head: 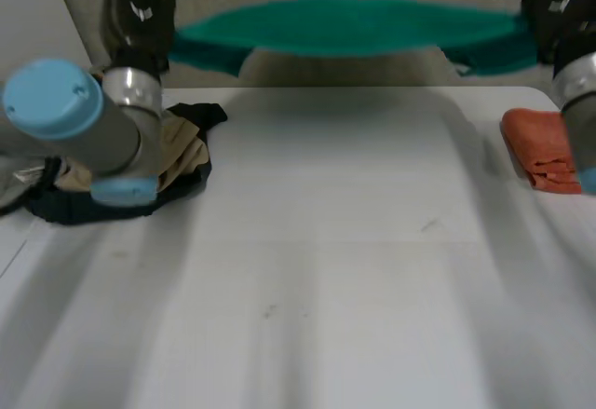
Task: Fold the laundry.
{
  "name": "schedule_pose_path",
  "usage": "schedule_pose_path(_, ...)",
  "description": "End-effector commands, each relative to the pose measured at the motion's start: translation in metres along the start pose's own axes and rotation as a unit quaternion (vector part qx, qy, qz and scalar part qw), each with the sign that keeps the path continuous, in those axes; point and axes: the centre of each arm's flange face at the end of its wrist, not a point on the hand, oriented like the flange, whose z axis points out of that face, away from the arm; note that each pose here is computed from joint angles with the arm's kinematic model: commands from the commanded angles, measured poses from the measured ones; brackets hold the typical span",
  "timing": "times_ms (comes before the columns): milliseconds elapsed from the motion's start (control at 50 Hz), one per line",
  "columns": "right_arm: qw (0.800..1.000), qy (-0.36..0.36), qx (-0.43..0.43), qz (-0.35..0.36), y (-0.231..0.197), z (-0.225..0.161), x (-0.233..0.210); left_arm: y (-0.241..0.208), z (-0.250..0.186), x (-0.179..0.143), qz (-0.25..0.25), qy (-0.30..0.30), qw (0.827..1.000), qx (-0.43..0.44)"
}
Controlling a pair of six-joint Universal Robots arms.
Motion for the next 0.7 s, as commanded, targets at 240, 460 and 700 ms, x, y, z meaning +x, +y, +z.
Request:
schedule_pose_path(240,0.924,-0.269,-0.261,0.073,0.053,-0.106,-0.075,0.048,-0.128,0.027,0.035,0.16,0.969,-0.186)
schedule_pose_path(460,0.831,-0.392,-0.394,-0.001,0.043,-0.208,-0.001,0.011,-0.259,-0.022,0.146,0.344,0.864,-0.338)
schedule_pose_path(700,0.864,-0.337,-0.374,-0.017,0.072,-0.185,-0.005,0.01,-0.229,-0.011,0.138,0.337,0.884,-0.292)
